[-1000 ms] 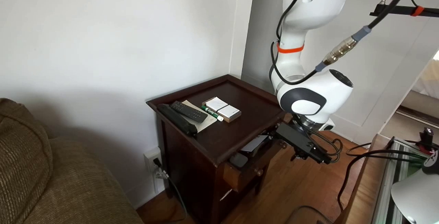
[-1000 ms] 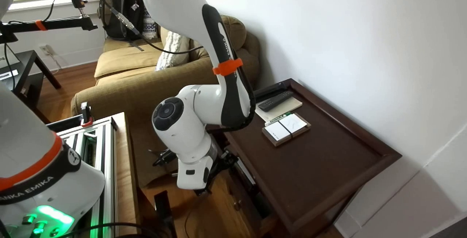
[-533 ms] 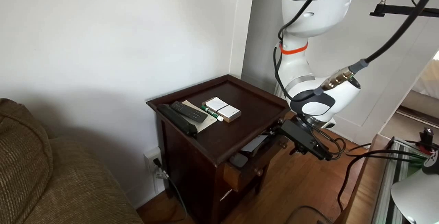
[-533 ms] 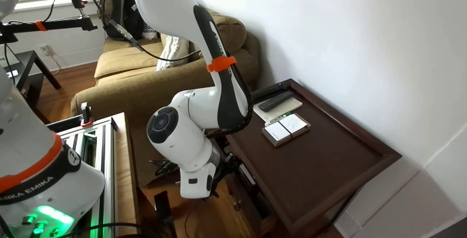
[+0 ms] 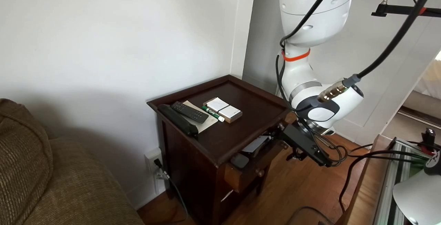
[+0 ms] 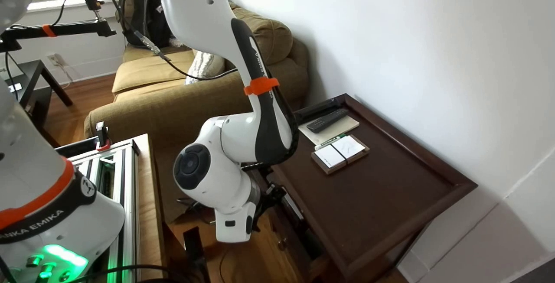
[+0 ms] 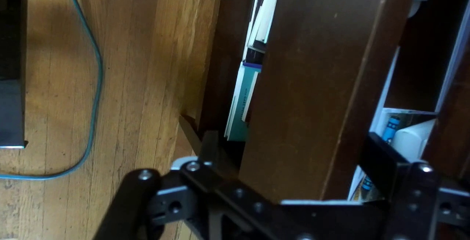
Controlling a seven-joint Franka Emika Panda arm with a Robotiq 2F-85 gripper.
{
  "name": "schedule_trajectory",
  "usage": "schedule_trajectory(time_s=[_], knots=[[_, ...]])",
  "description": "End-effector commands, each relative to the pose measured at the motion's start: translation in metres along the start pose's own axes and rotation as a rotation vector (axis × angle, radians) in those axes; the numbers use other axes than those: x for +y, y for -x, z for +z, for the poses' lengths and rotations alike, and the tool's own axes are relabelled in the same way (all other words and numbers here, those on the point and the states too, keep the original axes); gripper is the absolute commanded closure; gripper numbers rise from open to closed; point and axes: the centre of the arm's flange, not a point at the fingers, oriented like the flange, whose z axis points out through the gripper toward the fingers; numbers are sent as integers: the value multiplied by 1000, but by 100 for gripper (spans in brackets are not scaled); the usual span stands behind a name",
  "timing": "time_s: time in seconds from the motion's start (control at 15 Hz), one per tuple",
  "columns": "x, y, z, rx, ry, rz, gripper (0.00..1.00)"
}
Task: Open the drawer and place the marker into it then close it
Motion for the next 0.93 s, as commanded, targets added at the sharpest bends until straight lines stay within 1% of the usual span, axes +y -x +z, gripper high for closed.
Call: schedule_trajectory(time_s=[0.0, 0.07, 0.2, 0.47, 0.53, 0.73, 0.87], knots=[[15, 5, 15, -15, -21, 9, 31], [12, 5, 16, -22, -27, 16, 40], [9, 5, 17, -53, -31, 40, 55], [10, 11, 16, -91, -4, 85, 85], [8, 13, 13, -94, 14, 100, 88], [9, 12, 10, -100, 52, 121, 89], [10, 12, 8, -116, 96, 120, 90]])
